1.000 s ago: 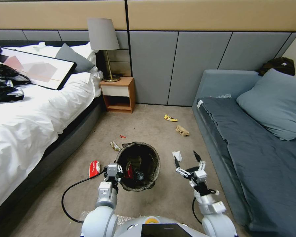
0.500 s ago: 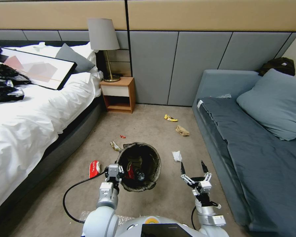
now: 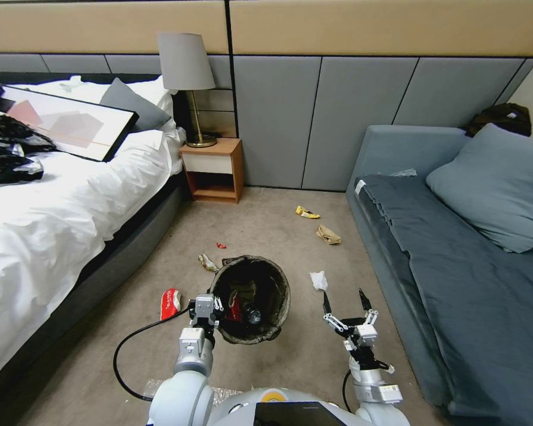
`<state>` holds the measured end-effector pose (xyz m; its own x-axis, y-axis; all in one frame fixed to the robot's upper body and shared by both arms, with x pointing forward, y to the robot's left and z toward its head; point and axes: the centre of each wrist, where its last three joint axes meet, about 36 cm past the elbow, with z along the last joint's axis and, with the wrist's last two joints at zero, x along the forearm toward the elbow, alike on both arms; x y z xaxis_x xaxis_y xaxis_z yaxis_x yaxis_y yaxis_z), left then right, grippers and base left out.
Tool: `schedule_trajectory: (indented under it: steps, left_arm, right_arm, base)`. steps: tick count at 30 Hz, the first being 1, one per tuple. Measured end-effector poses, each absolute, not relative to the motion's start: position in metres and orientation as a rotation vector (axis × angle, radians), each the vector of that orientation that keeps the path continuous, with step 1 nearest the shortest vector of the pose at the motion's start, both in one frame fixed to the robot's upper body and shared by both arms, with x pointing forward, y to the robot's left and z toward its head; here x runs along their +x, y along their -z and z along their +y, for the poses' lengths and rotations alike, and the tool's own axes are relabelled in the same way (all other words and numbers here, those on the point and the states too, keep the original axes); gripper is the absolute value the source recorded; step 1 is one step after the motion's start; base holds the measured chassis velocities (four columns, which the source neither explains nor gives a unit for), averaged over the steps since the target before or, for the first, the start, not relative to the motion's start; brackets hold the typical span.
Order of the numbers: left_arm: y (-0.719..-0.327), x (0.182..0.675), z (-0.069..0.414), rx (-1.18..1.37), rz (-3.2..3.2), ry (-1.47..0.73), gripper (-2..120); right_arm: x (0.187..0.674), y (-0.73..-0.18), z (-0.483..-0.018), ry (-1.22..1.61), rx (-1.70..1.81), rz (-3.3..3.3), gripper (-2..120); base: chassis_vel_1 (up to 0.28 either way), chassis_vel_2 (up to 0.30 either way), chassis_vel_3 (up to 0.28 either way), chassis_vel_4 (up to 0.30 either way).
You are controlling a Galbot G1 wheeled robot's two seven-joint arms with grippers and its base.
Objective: Pick up the trash bin, then pick up the garbage from the floor and place it into the trash bin.
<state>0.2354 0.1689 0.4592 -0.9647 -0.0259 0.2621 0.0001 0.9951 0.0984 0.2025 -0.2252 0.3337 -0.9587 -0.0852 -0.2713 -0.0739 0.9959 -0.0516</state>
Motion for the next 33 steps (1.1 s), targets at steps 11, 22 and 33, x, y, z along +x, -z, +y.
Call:
schedule_trajectory:
  steps: [11, 22, 33]
  left_arm:
    - [-0.460, 0.235, 0.169, 0.019, -2.875, 0.139, 0]
    - [-0.461, 0.235, 0.169, 0.023, -2.878, 0.138, 0]
    - [-0.461, 0.235, 0.169, 0.027, -2.879, 0.138, 0]
  right_arm:
    - [0.204, -0.333, -0.226, 0.063, -0.138, 2.857, 100]
    - [0.205, -0.327, -0.228, 0.082, -0.177, 2.853, 100]
    - [0.212, -0.323, -0.229, 0.115, -0.220, 2.802, 100]
  base:
    - [-0.181, 0.189, 0.187, -0.200]
    - [-0.177, 0.184, 0.171, -0.188]
    - [-0.086, 0.067, 0.073, -0.080]
